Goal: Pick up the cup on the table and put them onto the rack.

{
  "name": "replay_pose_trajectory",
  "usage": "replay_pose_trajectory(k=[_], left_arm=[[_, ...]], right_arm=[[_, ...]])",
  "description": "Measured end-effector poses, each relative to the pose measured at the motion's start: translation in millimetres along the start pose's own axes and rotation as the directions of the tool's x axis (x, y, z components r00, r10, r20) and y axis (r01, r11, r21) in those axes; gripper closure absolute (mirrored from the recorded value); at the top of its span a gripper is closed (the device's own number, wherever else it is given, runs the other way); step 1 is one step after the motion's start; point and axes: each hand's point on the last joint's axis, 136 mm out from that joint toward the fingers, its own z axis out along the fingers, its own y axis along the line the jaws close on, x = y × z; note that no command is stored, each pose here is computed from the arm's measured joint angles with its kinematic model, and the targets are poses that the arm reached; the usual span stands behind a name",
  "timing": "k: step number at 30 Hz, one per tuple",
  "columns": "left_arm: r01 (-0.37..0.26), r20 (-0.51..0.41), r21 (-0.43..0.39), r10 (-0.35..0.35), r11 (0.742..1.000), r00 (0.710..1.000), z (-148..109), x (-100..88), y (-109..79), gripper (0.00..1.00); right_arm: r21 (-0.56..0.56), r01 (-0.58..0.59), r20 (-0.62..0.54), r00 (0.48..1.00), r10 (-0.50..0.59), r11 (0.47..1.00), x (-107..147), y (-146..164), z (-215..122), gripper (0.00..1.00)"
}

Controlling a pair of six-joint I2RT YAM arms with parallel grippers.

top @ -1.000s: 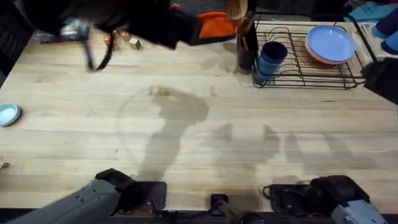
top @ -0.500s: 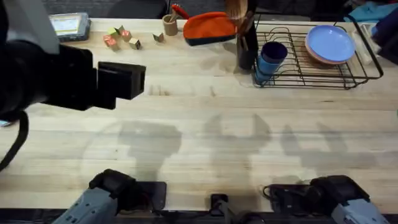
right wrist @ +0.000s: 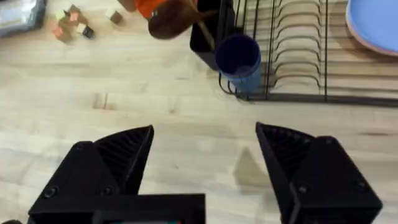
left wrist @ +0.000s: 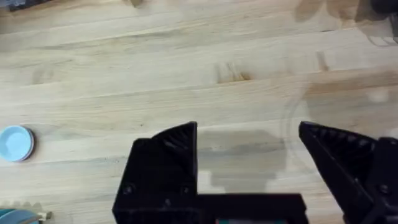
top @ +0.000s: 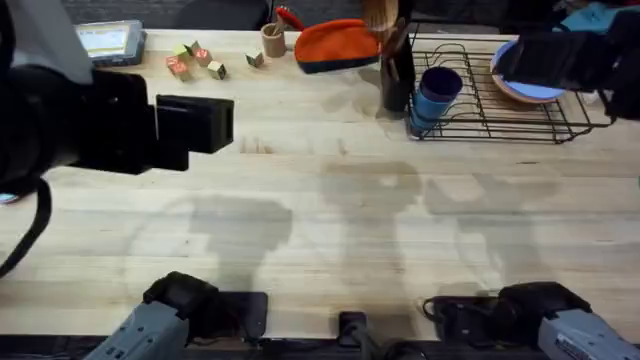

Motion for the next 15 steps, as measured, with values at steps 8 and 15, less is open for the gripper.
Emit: replay_pose_trajectory(k=[8, 15], left_arm=[[0.051, 0.022, 0.006, -0.051, 0.999, 0.998, -0.1, -5.5, -1.2, 0.002], [0.119, 0.024, 0.010, -0.119, 0.993, 0.993, -0.1, -6.2, -1.4, 0.002]], right_arm=[[0.016, -0.014, -0.077, 0.997, 0.015, 1.000, 19.0, -3.9, -0.8, 0.004], [0.023, -0.013, -0.105, 0.994, 0.016, 1.000, 26.1, -5.4, -1.5, 0.004]])
